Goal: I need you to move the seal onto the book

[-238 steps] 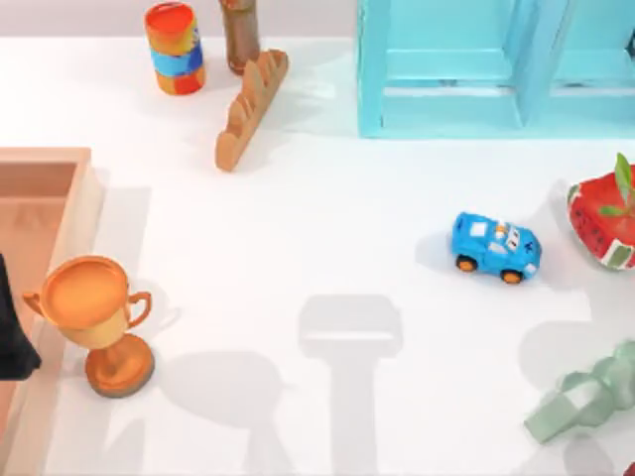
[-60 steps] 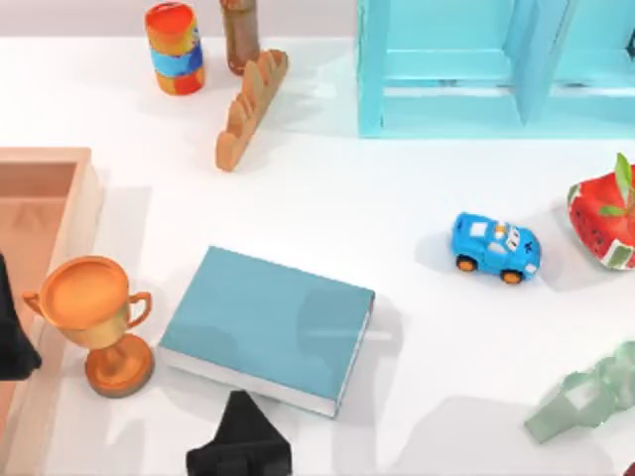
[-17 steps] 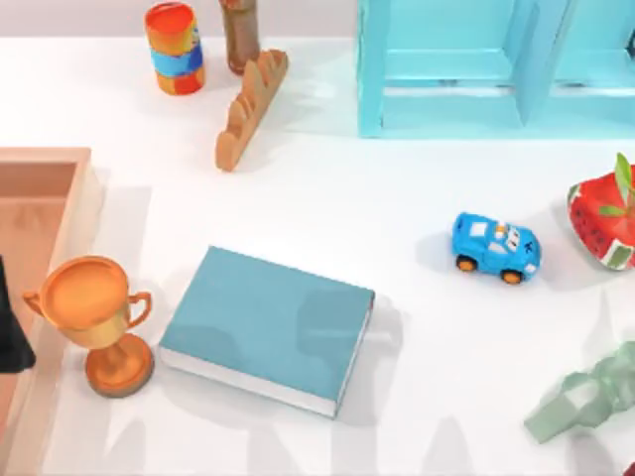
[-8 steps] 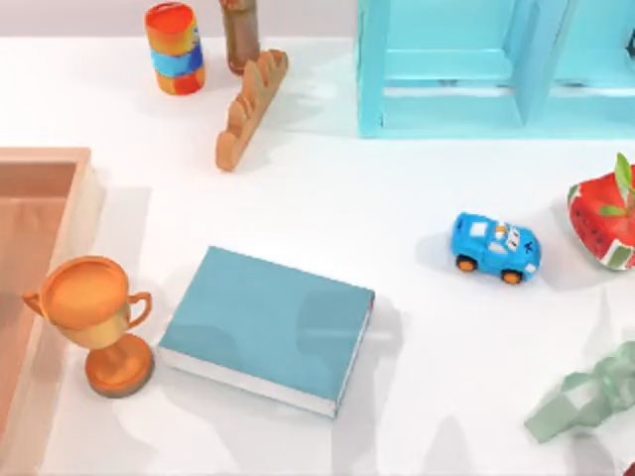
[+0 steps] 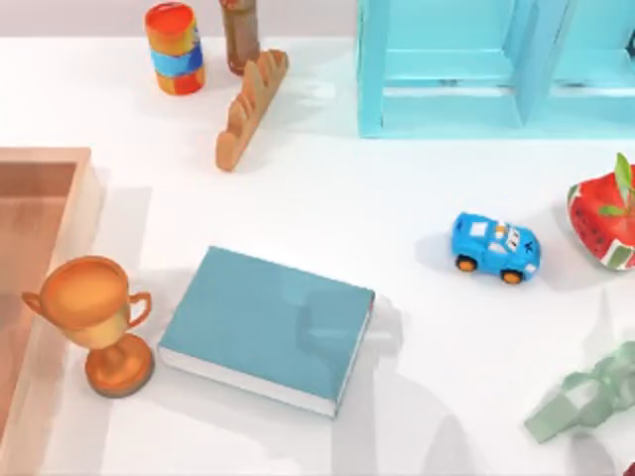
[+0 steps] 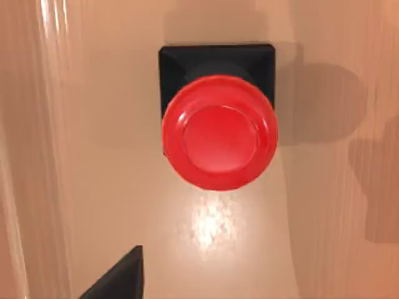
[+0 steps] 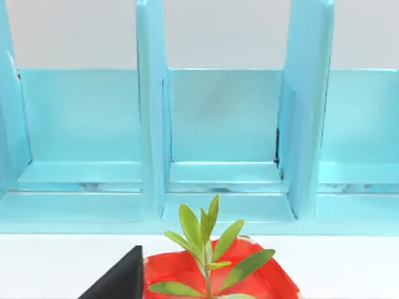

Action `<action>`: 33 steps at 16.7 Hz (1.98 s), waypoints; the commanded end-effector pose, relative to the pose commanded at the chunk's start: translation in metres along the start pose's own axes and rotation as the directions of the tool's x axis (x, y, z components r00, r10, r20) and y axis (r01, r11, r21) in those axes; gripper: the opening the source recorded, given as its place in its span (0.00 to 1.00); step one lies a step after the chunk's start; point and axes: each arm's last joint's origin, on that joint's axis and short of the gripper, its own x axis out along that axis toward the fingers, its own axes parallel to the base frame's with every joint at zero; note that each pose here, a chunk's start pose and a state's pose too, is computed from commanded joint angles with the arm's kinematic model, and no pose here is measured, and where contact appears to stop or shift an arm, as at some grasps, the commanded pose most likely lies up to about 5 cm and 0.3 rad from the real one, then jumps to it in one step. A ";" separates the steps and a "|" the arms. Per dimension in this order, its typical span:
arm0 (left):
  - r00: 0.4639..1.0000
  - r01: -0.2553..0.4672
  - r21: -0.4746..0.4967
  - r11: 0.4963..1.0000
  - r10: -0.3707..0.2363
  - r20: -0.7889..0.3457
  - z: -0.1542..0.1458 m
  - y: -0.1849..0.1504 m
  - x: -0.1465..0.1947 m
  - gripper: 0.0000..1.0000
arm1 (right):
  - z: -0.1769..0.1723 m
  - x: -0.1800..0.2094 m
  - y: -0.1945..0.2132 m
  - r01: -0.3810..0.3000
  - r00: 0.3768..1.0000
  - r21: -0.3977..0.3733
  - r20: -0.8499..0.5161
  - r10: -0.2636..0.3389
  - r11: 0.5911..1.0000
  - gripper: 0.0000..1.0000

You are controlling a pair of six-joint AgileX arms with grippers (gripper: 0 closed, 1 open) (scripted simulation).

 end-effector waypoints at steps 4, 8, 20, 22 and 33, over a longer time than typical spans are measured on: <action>0.995 0.021 -0.014 1.000 -0.023 -0.102 0.029 0.022 0.007 1.00 | 0.000 0.000 0.000 0.000 1.000 0.000 0.000 0.000 1.000 1.00; 0.993 0.023 -0.025 0.999 -0.026 -0.115 0.035 0.029 0.007 1.00 | 0.000 0.000 0.000 0.000 1.000 0.000 0.000 0.000 1.000 1.00; 0.994 0.020 -0.024 0.999 -0.023 -0.105 0.029 0.027 0.088 1.00 | 0.000 0.000 0.000 0.000 1.000 0.000 0.000 0.000 1.000 1.00; 0.993 0.023 -0.025 0.999 -0.025 -0.113 0.024 0.026 0.103 1.00 | 0.000 0.000 0.000 0.000 1.000 0.000 0.000 0.000 1.000 1.00; 0.993 0.023 -0.025 0.999 -0.026 -0.115 0.023 0.026 0.106 0.55 | 0.000 0.000 0.000 0.000 1.000 0.000 0.000 0.000 1.000 1.00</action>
